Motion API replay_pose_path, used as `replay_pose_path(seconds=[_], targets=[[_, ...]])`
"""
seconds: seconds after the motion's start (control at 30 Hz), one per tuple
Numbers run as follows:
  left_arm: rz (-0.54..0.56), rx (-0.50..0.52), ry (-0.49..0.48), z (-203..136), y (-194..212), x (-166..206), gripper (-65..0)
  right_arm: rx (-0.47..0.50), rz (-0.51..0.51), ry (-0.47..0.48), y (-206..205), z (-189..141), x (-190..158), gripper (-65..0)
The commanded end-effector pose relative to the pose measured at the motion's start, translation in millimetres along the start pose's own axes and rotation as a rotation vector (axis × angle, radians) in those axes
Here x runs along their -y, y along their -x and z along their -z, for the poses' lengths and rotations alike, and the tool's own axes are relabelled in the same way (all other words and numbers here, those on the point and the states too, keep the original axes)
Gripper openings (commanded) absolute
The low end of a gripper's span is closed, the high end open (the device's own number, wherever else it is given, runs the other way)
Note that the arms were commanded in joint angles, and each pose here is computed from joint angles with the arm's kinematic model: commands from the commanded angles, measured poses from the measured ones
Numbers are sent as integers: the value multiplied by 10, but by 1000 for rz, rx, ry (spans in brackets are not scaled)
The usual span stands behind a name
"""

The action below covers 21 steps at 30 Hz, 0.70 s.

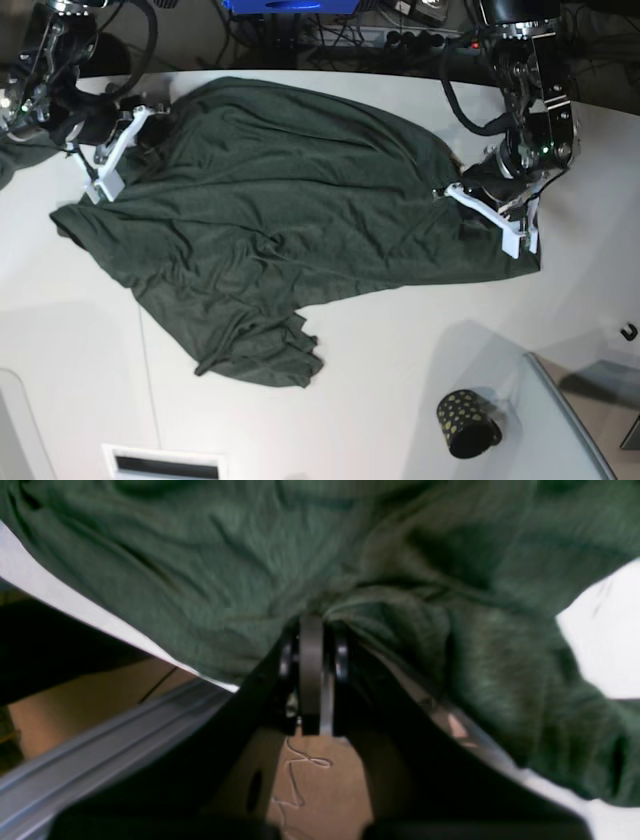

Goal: Layout the t-shirt on the table in an organized manner, then fold the t-shirt properly
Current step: 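Lower the left gripper onto the shirt side and grasp fabric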

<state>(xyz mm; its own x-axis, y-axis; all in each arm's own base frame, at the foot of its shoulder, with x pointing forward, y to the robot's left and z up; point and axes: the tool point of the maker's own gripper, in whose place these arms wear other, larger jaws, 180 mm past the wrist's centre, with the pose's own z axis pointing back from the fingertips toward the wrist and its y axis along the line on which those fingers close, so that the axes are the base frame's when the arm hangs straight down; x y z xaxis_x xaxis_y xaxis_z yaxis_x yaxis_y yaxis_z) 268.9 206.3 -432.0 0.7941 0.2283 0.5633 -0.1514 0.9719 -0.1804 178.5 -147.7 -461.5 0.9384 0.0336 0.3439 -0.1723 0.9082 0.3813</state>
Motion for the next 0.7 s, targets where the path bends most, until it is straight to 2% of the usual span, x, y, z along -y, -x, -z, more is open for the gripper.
replay_pose_path(seconds=[0.0, 0.17, 0.4, 0.57, 0.6, 0.67], targets=[[-4, 18, 12, 46, -111, 44, -650, 18, 0, -8, -57, 0, 9, -648], [-60, -19, 52, 319, -175, 200, -650, -23, 34, -26, 75, 92, 60, -648], [-116, -22, 126, 549, -389, 561, -650, -33, 42, -29, 111, 109, 70, -648], [-134, -25, 152, 609, -458, 665, -650, -33, 42, -29, 111, 109, 70, -648], [-133, -21, 152, 602, -473, 666, -620, -34, 43, -29, 119, 109, 70, -648], [-129, -8, 152, 577, -498, 670, -459, -35, 42, -28, 119, 106, 76, -648]])
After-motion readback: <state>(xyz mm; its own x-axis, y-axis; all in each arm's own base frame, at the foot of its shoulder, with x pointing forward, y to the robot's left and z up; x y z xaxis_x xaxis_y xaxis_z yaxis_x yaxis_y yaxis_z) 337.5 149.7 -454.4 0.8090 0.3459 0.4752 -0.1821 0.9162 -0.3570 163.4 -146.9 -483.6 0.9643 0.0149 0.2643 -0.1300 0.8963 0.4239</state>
